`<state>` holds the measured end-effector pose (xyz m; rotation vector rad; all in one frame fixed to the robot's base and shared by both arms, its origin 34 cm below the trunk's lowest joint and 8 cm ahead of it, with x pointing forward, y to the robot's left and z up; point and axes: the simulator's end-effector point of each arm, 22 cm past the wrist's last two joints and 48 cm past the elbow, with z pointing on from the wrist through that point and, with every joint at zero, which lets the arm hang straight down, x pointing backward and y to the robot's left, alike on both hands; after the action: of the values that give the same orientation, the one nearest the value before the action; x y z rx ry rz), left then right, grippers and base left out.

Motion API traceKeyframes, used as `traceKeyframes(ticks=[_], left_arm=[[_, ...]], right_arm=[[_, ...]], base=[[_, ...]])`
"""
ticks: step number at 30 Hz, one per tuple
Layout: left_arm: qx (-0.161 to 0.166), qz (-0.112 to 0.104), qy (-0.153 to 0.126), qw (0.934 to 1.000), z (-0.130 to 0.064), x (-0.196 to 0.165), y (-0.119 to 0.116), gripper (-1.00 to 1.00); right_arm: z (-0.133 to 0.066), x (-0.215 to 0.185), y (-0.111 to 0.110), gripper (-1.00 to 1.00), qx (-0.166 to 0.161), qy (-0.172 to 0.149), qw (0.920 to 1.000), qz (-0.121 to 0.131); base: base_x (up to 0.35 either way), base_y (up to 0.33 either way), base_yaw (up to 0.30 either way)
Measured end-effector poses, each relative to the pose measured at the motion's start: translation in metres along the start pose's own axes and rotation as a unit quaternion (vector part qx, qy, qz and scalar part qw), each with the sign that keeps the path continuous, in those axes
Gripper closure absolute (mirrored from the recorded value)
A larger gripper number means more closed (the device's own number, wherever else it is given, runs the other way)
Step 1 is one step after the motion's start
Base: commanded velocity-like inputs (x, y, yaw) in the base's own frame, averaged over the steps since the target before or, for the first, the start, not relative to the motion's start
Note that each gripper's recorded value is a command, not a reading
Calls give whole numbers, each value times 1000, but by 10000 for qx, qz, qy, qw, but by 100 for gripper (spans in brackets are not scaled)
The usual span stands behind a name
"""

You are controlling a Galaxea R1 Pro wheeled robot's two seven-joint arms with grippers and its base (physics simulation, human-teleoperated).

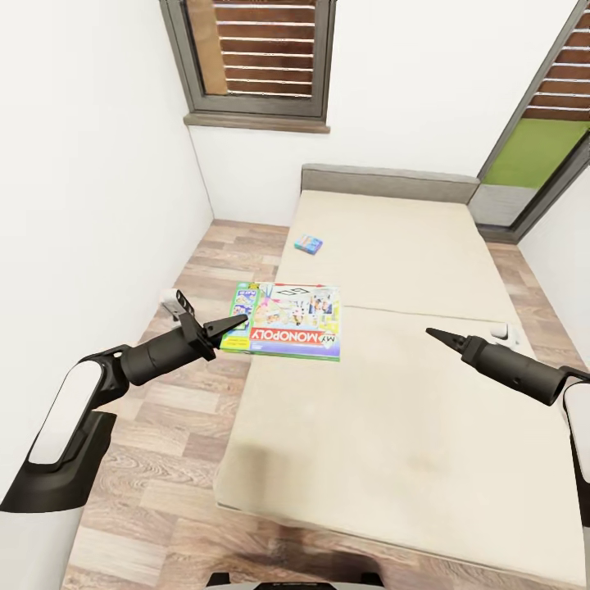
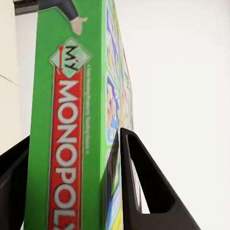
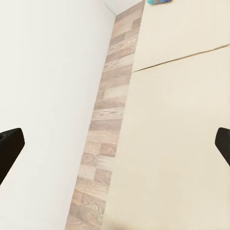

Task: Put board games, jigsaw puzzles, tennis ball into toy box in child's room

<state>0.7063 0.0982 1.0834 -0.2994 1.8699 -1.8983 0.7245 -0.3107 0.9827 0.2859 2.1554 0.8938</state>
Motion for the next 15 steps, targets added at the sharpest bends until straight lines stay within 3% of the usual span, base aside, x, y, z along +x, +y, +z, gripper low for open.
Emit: traceKeyframes(ticks=[7, 15], left_arm=[[-123, 52, -24, 9999, -1, -1, 1, 100], [-532, 74, -46, 9985, -2, -3, 14, 100]], right_arm=[[-3, -4, 4, -100, -21, -44, 10000, -28], [-6, -8, 10, -100, -42, -83, 9999, -63]], base=[[0, 0, 0], [0, 0, 0]])
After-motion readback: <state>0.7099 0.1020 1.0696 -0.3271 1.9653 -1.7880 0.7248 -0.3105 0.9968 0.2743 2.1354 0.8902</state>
